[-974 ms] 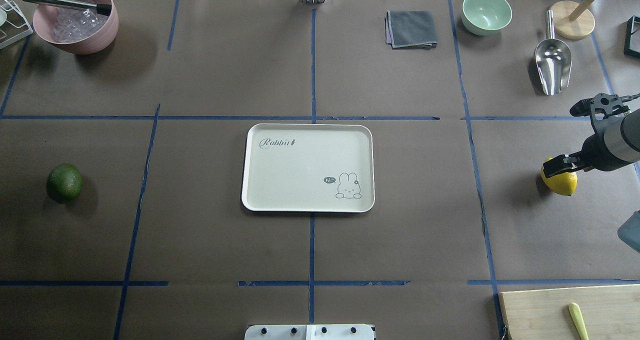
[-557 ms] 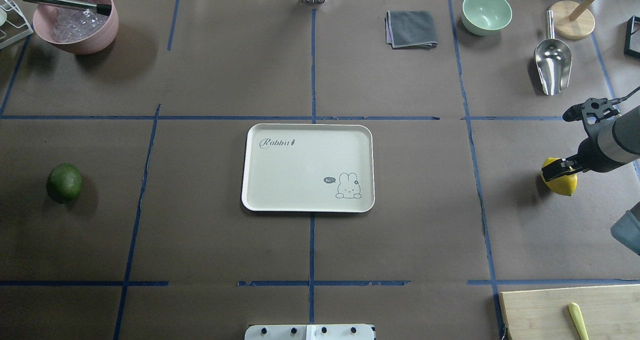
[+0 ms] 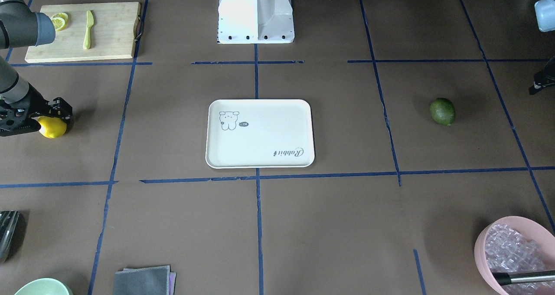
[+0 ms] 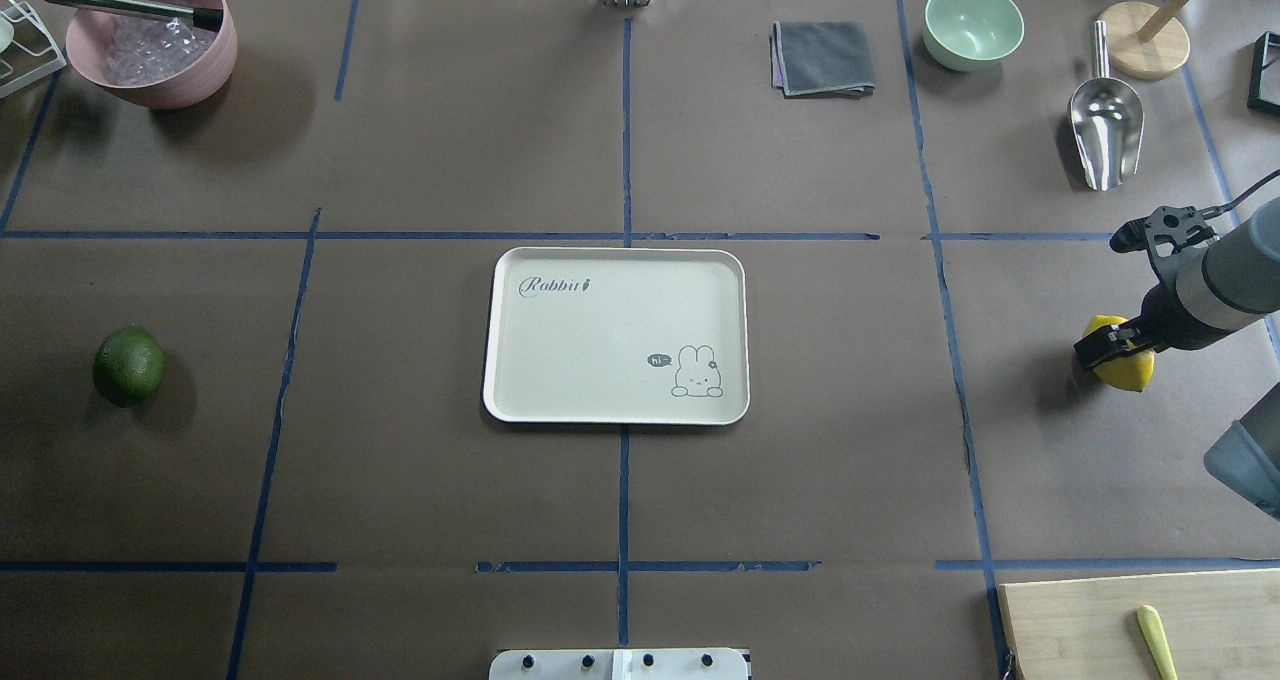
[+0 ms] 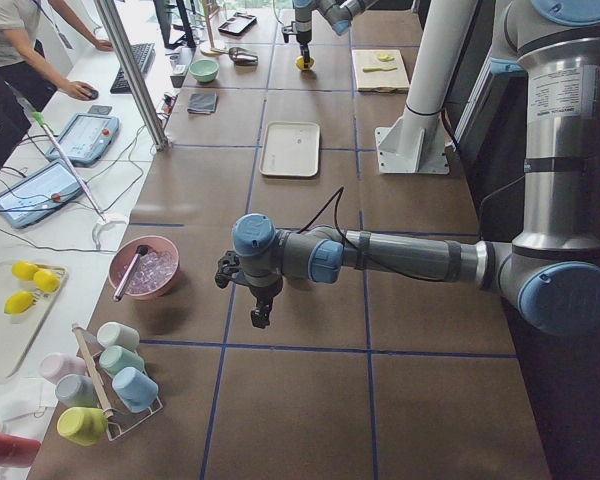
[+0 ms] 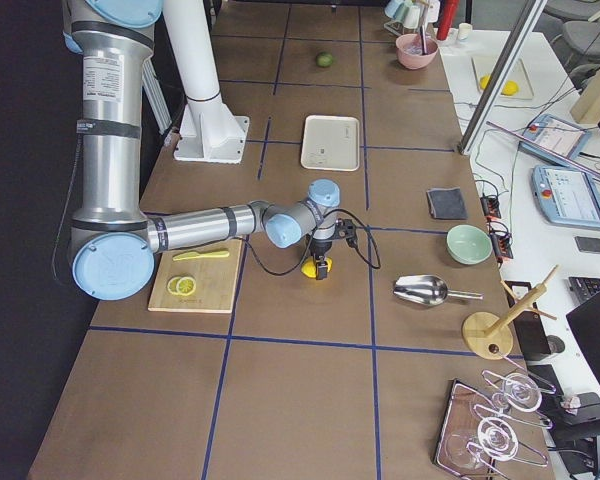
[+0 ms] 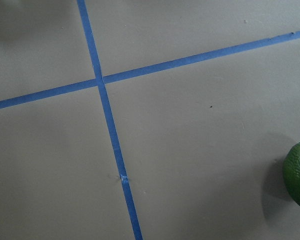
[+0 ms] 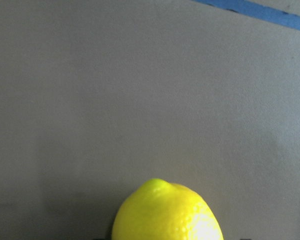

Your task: Place all lemons on tray

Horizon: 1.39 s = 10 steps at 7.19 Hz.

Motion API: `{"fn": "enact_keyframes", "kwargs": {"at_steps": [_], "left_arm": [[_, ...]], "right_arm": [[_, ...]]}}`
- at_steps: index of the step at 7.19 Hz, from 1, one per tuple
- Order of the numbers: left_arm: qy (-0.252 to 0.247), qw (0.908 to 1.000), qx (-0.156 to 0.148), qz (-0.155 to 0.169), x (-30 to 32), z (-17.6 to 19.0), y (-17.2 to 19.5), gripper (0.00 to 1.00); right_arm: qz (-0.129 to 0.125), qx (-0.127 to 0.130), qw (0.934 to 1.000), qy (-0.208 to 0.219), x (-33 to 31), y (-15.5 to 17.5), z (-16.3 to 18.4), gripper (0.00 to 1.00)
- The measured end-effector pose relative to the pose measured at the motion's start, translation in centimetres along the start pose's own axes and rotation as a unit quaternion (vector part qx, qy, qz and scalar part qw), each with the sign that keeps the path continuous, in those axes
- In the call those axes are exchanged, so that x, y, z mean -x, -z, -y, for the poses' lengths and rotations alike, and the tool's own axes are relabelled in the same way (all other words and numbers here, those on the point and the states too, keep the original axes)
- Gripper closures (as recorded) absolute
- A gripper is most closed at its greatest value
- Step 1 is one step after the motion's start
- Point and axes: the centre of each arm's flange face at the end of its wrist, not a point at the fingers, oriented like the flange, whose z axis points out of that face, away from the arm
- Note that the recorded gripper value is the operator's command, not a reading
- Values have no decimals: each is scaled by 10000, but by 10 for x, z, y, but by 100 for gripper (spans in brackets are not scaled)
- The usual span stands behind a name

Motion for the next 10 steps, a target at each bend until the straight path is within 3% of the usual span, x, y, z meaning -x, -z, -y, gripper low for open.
{"fn": "enact_keyframes", "kwargs": {"at_steps": [1, 3, 5, 6, 8, 10], "left_arm": [[-2, 10000, -2, 0, 0, 0, 0, 0], [-1, 10000, 0, -5, 0, 0, 0, 0], [24, 10000, 20, -36, 1, -2, -2, 0], [35, 10000, 35, -43, 2, -5, -3, 0], [20, 10000, 27, -52, 0, -6, -3, 0], [12, 10000, 29, -56, 0, -7, -3, 0]], "right_arm": [[19, 28, 10000, -9, 1, -1, -1, 100], [261, 75, 9996, 41, 13, 8, -2, 100], [774, -128, 9969, 59, 63, 50, 13, 100], [1087, -253, 9936, -185, 109, 72, 33, 100], [1637, -253, 9833, -748, 225, 97, 63, 100], [1862, -239, 9730, -1340, 331, 101, 88, 100]]}}
